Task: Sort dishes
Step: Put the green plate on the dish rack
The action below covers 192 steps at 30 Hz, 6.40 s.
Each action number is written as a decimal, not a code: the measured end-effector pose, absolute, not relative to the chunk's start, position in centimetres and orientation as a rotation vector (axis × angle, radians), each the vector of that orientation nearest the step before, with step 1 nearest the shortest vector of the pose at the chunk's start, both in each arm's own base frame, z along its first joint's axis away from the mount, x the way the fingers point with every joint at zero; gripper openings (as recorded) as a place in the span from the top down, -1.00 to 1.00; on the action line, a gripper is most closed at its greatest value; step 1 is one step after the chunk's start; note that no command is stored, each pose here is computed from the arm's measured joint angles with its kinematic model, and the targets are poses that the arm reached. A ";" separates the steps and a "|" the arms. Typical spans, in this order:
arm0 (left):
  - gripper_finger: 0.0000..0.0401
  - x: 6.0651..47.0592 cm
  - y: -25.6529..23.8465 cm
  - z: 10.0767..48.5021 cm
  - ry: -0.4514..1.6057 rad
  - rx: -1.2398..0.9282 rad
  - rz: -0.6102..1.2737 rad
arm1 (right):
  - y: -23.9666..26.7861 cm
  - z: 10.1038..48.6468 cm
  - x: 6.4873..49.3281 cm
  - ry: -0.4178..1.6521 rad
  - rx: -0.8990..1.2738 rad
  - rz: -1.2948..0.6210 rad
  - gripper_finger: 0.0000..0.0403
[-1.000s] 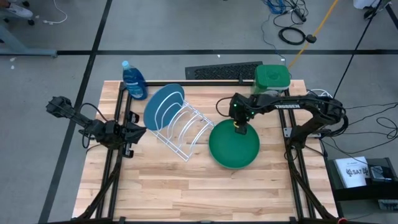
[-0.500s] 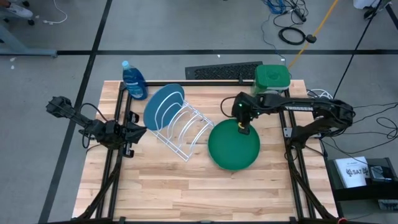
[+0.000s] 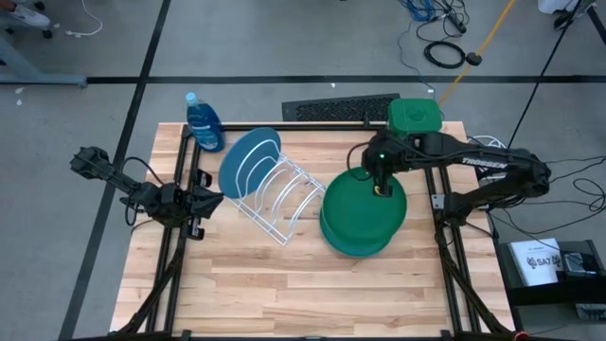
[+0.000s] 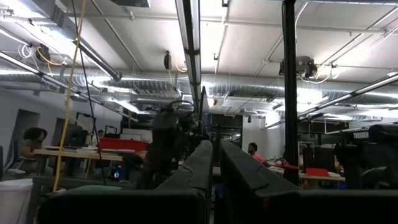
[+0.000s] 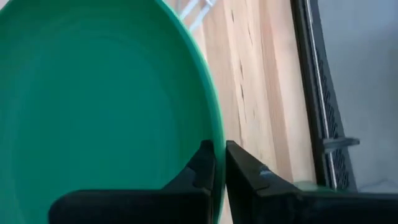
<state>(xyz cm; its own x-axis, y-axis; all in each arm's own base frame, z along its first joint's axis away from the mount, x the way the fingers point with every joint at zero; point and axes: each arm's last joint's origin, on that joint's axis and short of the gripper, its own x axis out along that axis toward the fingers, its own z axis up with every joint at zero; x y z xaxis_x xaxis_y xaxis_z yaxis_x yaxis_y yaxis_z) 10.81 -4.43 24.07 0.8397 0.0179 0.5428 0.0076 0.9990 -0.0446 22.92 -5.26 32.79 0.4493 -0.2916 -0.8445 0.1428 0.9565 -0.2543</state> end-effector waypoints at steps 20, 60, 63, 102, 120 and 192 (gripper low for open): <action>0.85 10.7 -4.4 24.2 -0.585 -0.054 0.007 | -5.4 27.0 28.6 1.345 -0.100 -0.214 0.89; 0.85 10.8 -4.4 24.1 -0.584 -0.079 -0.001 | -6.6 18.7 32.9 1.544 -0.199 -0.065 0.41; 0.85 10.8 -4.4 24.1 -0.584 -0.079 -0.001 | -7.0 17.8 33.3 1.558 -0.221 -0.090 0.41; 0.85 10.8 -4.4 24.1 -0.576 -0.074 -0.002 | -6.2 26.8 28.9 1.369 -0.333 -0.233 1.00; 0.85 10.8 -4.4 24.1 -0.574 -0.071 -0.002 | -4.3 34.6 23.5 1.005 -0.320 -0.328 1.00; 0.85 10.8 -4.4 24.0 -0.565 -0.072 0.010 | -9.8 33.0 39.4 -0.027 -0.562 -0.554 1.00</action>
<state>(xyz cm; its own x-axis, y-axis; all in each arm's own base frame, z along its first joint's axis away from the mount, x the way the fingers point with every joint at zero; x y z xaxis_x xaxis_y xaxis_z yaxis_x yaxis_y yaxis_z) 10.85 -4.41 23.99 0.8448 0.0296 0.5343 0.0099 0.9974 -0.0710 39.35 -9.85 32.98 0.8539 -0.4912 0.1723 0.5057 0.7043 -0.4983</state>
